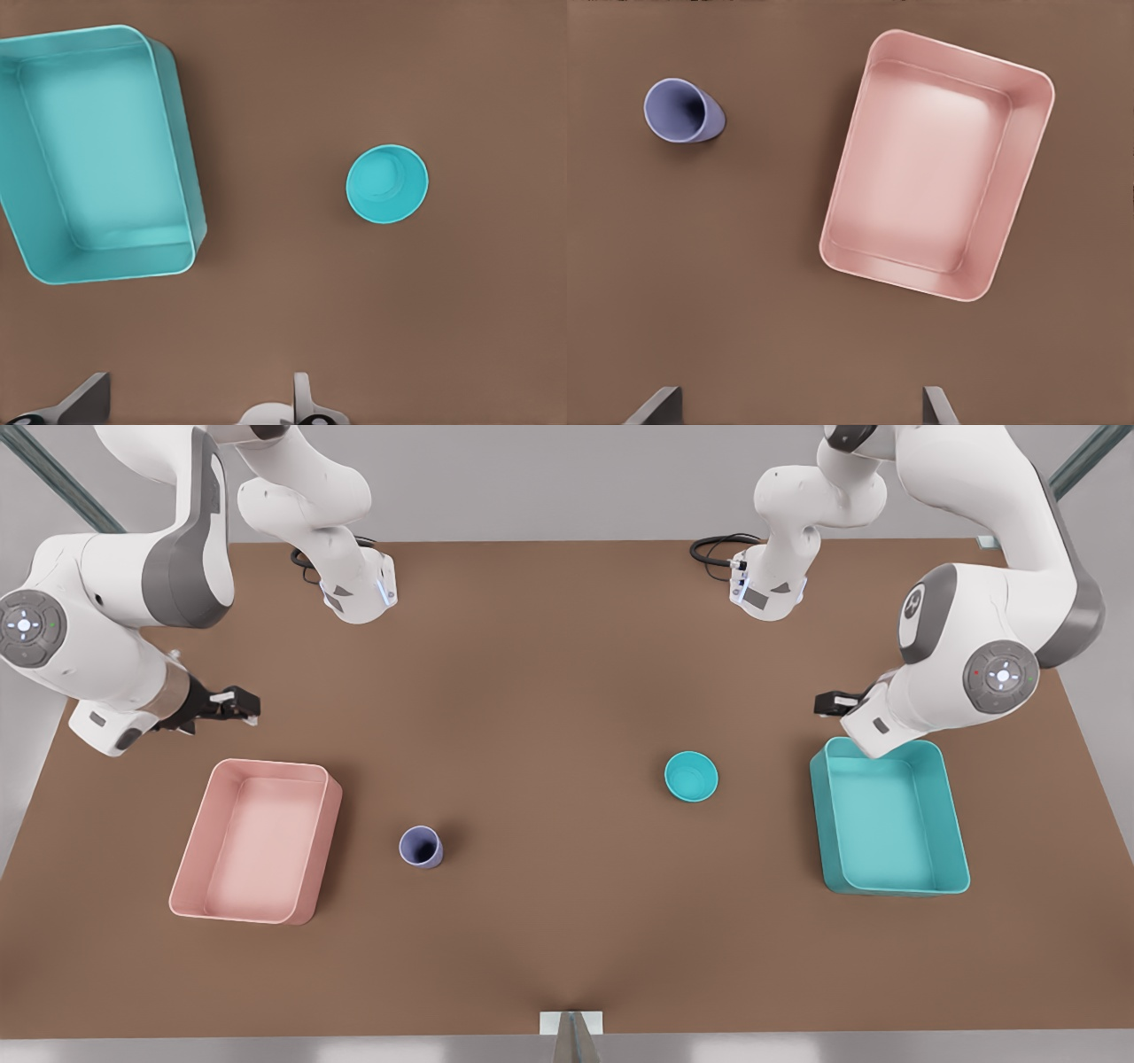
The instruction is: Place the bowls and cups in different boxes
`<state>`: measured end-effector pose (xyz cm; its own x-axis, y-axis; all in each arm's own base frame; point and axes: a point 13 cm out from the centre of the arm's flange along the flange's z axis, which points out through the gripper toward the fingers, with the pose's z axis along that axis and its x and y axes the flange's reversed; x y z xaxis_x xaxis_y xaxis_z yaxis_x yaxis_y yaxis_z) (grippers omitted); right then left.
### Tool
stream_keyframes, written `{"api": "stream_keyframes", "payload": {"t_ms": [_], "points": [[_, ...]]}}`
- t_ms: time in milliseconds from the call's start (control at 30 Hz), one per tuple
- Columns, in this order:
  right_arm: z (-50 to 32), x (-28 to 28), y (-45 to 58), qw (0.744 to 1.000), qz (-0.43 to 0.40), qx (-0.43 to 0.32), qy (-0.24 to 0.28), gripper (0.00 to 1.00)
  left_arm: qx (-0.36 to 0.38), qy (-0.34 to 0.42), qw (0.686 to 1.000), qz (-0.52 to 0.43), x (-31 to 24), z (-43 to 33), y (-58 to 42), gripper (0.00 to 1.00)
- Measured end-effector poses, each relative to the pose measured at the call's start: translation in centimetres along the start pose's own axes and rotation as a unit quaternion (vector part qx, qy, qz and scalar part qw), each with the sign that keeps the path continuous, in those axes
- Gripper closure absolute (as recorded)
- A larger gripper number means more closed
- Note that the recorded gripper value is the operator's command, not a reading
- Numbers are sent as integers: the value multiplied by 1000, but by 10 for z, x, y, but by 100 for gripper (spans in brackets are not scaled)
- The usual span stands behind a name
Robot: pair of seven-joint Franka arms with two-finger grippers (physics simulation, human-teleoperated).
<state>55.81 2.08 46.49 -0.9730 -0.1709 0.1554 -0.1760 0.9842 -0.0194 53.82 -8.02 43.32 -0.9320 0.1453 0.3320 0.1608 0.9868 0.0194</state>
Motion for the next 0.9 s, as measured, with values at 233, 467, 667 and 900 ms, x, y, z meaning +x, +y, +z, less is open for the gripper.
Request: {"api": "stream_keyframes", "payload": {"t_ms": [233,467,667,900], "points": [[108,-103,56,998,-39,-34,36,0,30,73,995,54,-52,162,-89,0],[237,-181,102,998,-53,-36,13,0,91,45,995,23,-106,302,-99,0],[259,-211,130,997,-47,-40,-35,0,107,-1,994,27,-134,326,-109,0],[300,-206,149,998,-37,-42,-38,0,107,2,993,48,-132,351,-120,52]]}}
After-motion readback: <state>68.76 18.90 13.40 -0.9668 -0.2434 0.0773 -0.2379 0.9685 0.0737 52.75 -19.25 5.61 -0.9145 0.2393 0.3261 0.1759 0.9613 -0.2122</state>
